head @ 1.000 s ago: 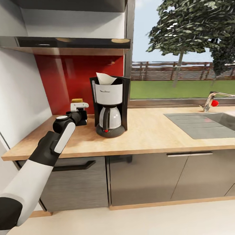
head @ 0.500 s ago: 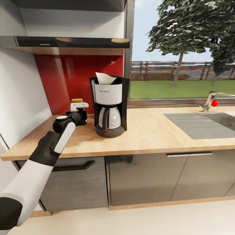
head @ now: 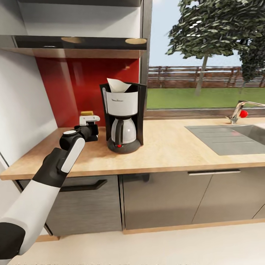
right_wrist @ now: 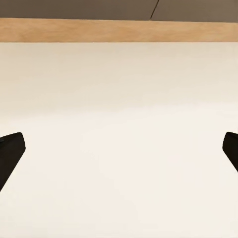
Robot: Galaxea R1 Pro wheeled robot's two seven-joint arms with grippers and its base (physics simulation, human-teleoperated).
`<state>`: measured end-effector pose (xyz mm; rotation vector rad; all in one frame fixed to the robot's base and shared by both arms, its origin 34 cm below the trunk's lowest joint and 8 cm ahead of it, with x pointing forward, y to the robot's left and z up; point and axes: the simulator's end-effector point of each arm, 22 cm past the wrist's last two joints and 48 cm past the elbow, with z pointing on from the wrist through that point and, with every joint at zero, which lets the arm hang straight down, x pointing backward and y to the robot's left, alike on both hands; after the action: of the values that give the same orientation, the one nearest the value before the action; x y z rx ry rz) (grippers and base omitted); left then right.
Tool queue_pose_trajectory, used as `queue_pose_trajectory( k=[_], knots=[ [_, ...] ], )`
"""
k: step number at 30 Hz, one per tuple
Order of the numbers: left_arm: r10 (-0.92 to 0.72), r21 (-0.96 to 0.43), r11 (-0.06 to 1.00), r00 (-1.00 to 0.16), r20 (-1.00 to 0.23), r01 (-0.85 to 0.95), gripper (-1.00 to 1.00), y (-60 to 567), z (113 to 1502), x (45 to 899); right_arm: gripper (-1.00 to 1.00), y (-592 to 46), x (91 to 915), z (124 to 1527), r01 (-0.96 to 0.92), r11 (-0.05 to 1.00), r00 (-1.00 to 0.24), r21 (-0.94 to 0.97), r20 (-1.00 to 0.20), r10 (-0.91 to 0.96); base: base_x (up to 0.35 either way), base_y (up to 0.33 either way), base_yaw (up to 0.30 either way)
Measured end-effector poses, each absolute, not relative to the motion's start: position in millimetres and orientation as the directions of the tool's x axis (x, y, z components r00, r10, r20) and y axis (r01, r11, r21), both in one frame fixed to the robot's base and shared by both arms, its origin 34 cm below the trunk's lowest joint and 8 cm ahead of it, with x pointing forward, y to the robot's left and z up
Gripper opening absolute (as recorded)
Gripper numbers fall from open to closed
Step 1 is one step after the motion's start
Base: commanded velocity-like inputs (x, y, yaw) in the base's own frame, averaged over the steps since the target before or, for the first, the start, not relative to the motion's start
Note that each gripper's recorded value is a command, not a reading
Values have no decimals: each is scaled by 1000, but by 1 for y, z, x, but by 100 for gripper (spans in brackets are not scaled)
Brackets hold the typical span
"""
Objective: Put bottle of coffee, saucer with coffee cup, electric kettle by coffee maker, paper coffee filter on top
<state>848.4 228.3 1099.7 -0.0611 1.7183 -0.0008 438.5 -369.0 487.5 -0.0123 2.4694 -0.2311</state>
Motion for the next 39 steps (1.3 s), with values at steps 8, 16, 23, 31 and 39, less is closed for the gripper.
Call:
queue_pose_trajectory(
  k=[8,16,23,31,39],
  knots=[
    [-41,-35,999,-158,-987,-41,-100,228,1091,852,100,-369,435,484,46,984,-797,-170,-601,-66,0,0,0],
    [-42,-36,999,-165,-985,-39,-100,228,1084,855,100,-369,431,480,44,984,-804,-170,-591,-66,0,0,0],
    [-42,-35,999,-177,-983,-40,-100,228,1076,859,100,-369,427,477,42,984,-811,-171,-582,-66,0,0,0],
    [-42,-35,999,-189,-981,-40,-100,228,1067,862,100,-369,423,473,40,984,-818,-171,-572,-66,0,0,0],
    [-42,-34,999,-201,-979,-41,-100,228,1059,865,100,-369,420,470,38,984,-824,-172,-562,-66,0,0,0]
  ],
)
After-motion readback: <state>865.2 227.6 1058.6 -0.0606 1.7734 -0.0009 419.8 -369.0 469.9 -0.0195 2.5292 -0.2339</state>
